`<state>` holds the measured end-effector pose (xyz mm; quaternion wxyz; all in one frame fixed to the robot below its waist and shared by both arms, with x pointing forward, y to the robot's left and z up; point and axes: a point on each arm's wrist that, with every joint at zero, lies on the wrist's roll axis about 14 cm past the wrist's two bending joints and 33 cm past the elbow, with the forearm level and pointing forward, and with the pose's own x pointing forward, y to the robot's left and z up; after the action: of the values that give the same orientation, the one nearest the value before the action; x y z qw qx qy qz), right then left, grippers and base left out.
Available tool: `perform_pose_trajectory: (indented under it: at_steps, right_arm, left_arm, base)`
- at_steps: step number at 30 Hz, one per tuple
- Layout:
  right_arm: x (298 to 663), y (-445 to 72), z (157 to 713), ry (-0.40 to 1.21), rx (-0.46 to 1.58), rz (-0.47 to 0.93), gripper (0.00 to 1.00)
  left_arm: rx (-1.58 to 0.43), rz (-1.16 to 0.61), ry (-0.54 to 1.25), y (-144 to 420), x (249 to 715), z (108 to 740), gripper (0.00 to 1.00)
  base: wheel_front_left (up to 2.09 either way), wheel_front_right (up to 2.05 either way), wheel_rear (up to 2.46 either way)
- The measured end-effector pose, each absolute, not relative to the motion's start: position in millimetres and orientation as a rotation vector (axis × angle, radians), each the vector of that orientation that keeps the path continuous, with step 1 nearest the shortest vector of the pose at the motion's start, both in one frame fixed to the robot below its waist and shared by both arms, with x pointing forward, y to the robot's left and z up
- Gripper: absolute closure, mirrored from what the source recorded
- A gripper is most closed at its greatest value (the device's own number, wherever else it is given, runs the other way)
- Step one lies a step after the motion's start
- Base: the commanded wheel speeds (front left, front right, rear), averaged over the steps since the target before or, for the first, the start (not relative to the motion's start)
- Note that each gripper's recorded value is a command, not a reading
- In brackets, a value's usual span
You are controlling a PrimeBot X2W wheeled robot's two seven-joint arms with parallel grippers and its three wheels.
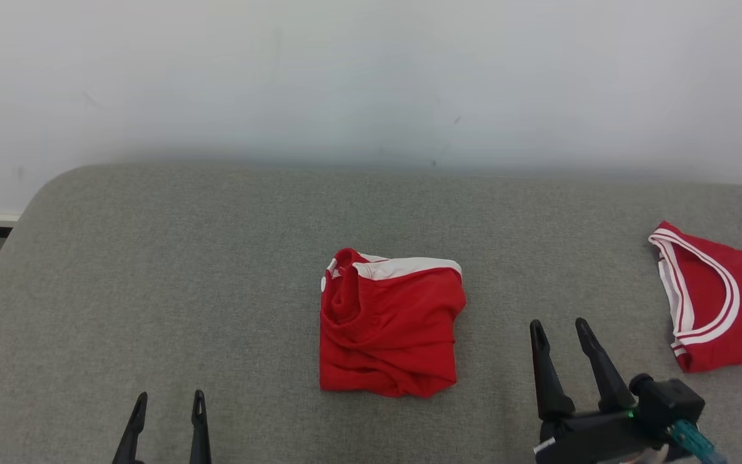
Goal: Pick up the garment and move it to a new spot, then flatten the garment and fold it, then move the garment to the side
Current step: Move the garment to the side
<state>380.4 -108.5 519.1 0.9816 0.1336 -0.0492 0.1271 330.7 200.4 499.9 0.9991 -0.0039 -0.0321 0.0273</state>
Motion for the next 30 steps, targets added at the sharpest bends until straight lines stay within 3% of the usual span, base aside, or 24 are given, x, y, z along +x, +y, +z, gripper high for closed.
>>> perform_pose_trajectory:
  at_steps: [4, 15, 24, 30]
  right_arm:
    - [400.7, -96.3, 515.6, -0.073, 0.263, 0.284, 0.0]
    - [467.7, -52.2, 467.3, 0.19, 0.306, 0.323, 0.0]
    - [462.4, -32.6, 407.6, 0.437, 0.361, 0.306, 0.0]
    - [457.3, -15.3, 400.5, 0.484, 0.382, 0.352, 0.0]
  left_arm:
    - [-0.009, 0.057, -0.068, 201.0, 330.8, 501.1, 0.0]
    - [-0.022, 0.076, -0.065, 204.5, 331.1, 501.4, 0.0]
    - [-0.023, 0.106, -0.04, 211.6, 329.5, 495.2, 0.0]
    - [-0.027, 0.119, -0.036, 214.7, 331.5, 494.3, 0.0]
  base:
    - [0.0, 0.0, 0.0]
    - [0.0, 0.0, 0.0]
    - [0.0, 0.0, 0.0]
    - [0.0, 0.0, 0.0]
